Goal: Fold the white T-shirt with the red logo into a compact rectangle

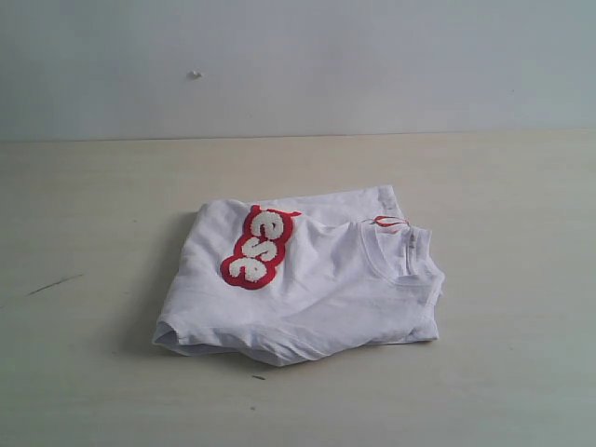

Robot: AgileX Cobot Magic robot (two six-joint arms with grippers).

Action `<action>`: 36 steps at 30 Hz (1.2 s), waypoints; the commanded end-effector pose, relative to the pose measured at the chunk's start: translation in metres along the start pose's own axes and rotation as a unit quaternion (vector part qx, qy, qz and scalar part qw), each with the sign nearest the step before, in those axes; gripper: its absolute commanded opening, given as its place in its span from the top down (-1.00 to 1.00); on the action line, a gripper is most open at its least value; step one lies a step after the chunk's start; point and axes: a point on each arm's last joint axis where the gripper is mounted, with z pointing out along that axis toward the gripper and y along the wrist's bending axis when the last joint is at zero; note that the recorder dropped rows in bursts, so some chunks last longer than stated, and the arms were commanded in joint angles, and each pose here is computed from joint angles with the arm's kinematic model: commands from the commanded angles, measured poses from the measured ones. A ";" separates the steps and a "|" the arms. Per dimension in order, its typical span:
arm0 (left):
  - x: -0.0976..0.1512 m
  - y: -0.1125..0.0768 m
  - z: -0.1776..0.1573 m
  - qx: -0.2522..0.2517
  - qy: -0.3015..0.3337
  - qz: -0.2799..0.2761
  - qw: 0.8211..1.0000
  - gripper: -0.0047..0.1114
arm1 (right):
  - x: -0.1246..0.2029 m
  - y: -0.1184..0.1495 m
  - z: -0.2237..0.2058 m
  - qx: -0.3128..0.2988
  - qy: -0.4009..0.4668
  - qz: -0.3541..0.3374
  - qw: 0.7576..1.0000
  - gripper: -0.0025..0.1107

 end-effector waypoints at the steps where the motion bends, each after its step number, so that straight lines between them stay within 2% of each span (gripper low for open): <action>1: 0.003 0.000 0.000 -0.056 0.003 0.005 0.998 0.92 | 0.002 0.000 0.000 0.002 0.000 0.003 1.000 0.96; 7: 0.050 0.001 0.014 -0.047 0.022 0.003 0.999 0.92 | 0.002 0.000 0.000 0.002 0.000 0.003 1.000 0.96; 11: 0.113 0.001 0.019 -0.041 0.066 0.018 0.997 0.92 | 0.002 0.000 0.000 0.002 0.000 0.003 1.000 0.96; 13: 0.135 0.000 0.018 -0.036 0.064 0.034 0.997 0.92 | 0.002 0.000 0.000 0.002 0.000 0.003 1.000 0.96; 14: 0.136 0.000 0.018 -0.036 0.066 0.039 0.996 0.92 | 0.002 0.000 0.000 0.002 0.000 0.003 1.000 0.96; 15: 0.141 0.000 0.017 -0.037 0.096 0.040 0.994 0.92 | 0.002 0.000 0.000 0.002 0.000 0.003 1.000 0.96; 19: 0.143 -0.001 0.016 -0.027 0.107 0.043 0.993 0.92 | 0.002 0.000 0.000 0.002 0.000 0.003 1.000 0.96; 22: 0.149 0.000 0.015 -0.030 0.138 0.022 0.990 0.92 | 0.002 0.000 0.000 0.002 0.000 0.003 1.000 0.96; 31: 0.169 0.001 0.006 -0.043 0.254 0.011 0.966 0.92 | 0.002 0.000 0.000 0.002 0.000 0.004 1.000 0.96; 36: 0.170 0.002 0.006 -0.045 0.262 0.005 0.964 0.92 | 0.002 0.000 0.000 0.002 0.000 0.004 1.000 0.96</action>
